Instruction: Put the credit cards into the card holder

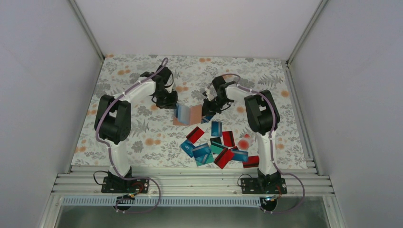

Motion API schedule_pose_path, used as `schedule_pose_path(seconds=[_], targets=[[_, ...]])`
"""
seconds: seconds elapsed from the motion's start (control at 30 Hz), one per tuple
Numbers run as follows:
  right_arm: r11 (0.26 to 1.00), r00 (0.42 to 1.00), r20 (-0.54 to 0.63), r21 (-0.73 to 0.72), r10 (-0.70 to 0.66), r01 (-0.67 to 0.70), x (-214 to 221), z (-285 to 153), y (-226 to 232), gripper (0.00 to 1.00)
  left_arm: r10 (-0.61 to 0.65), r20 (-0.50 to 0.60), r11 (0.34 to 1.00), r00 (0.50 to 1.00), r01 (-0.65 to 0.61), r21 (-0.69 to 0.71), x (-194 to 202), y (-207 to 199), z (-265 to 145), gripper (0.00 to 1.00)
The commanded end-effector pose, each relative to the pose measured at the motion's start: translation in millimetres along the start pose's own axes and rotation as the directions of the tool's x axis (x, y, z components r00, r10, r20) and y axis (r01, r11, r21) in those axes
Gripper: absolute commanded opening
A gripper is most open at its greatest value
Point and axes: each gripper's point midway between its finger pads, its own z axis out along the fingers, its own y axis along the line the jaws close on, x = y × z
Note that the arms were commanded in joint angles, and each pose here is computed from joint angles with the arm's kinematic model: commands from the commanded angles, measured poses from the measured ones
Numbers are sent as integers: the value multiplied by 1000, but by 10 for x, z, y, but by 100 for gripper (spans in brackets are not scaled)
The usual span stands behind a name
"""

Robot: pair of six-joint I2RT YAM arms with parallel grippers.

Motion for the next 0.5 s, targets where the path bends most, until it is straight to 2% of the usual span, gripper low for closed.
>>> schedule_pose_path(seconds=[0.0, 0.23, 0.47], targets=[[993, 996, -61, 109, 61, -54, 138, 282, -370, 4, 8, 57, 990, 998, -16, 141, -147, -365, -230, 2], [992, 996, -65, 110, 64, -56, 119, 329, -388, 4, 49, 66, 970, 997, -64, 233, -173, -624, -236, 2], [995, 996, -68, 85, 65, -59, 27, 392, -361, 4, 127, 36, 962, 991, -132, 240, -140, -821, -55, 2]])
